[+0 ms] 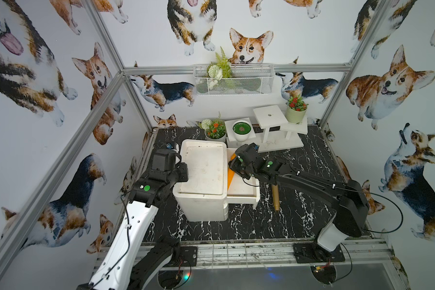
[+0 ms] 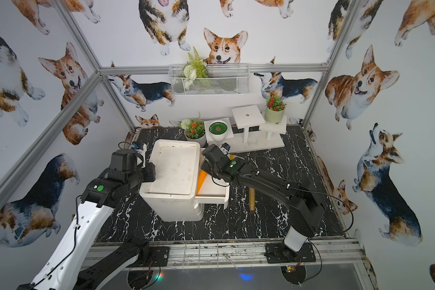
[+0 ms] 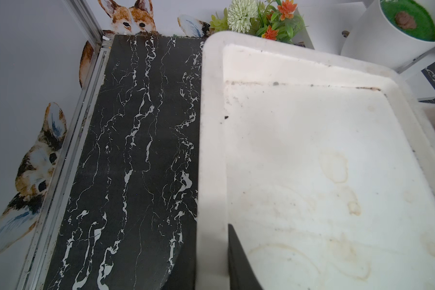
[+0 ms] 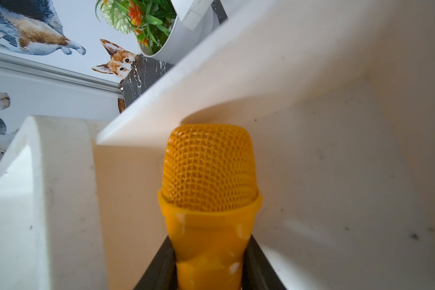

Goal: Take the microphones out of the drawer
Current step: Pick up the microphone from the drawer.

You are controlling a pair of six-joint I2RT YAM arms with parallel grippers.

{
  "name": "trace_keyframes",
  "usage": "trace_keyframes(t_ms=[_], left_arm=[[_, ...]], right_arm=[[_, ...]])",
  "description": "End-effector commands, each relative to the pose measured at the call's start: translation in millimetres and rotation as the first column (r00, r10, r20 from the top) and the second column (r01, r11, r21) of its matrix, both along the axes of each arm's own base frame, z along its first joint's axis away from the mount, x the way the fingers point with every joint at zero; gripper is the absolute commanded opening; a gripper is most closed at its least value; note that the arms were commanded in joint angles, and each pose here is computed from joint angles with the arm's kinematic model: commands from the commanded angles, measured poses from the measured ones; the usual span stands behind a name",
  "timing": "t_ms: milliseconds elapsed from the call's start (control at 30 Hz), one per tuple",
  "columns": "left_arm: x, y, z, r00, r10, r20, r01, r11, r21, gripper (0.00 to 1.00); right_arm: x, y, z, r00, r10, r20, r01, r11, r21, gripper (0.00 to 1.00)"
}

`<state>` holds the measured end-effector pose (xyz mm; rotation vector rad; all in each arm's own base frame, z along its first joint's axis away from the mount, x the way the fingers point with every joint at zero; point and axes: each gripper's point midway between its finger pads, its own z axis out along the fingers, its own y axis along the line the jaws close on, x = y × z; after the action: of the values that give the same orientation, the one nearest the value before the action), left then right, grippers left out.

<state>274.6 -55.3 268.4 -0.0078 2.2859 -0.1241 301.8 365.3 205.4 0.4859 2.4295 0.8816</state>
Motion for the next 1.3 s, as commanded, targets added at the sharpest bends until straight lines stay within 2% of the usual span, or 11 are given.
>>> trace_keyframes(t_ms=[0,433,733,1033,1267], left_arm=[[6,-13,13,0.999,-0.021,0.046,0.025,0.996,-0.090,0.01],[6,-12,14,0.999,-0.022,0.046,0.025,0.996,-0.080,0.01],[4,-11,14,0.999,-0.021,0.044,0.024,0.997,-0.071,0.01],[4,-10,15,0.999,-0.019,0.044,0.022,0.997,-0.068,0.01],[3,-8,17,0.999,-0.012,0.047,0.015,0.998,-0.059,0.01]], right_arm=[[0,-5,16,0.998,0.030,0.062,-0.028,0.999,-0.037,0.24],[6,-16,74,0.970,0.111,0.217,-0.081,0.987,-0.140,0.23],[7,-35,108,0.930,0.158,0.333,-0.082,0.970,-0.231,0.21],[3,-91,138,0.901,0.143,0.409,-0.005,0.948,-0.320,0.21],[-3,-165,137,0.904,0.015,0.426,0.130,0.942,-0.310,0.20]])
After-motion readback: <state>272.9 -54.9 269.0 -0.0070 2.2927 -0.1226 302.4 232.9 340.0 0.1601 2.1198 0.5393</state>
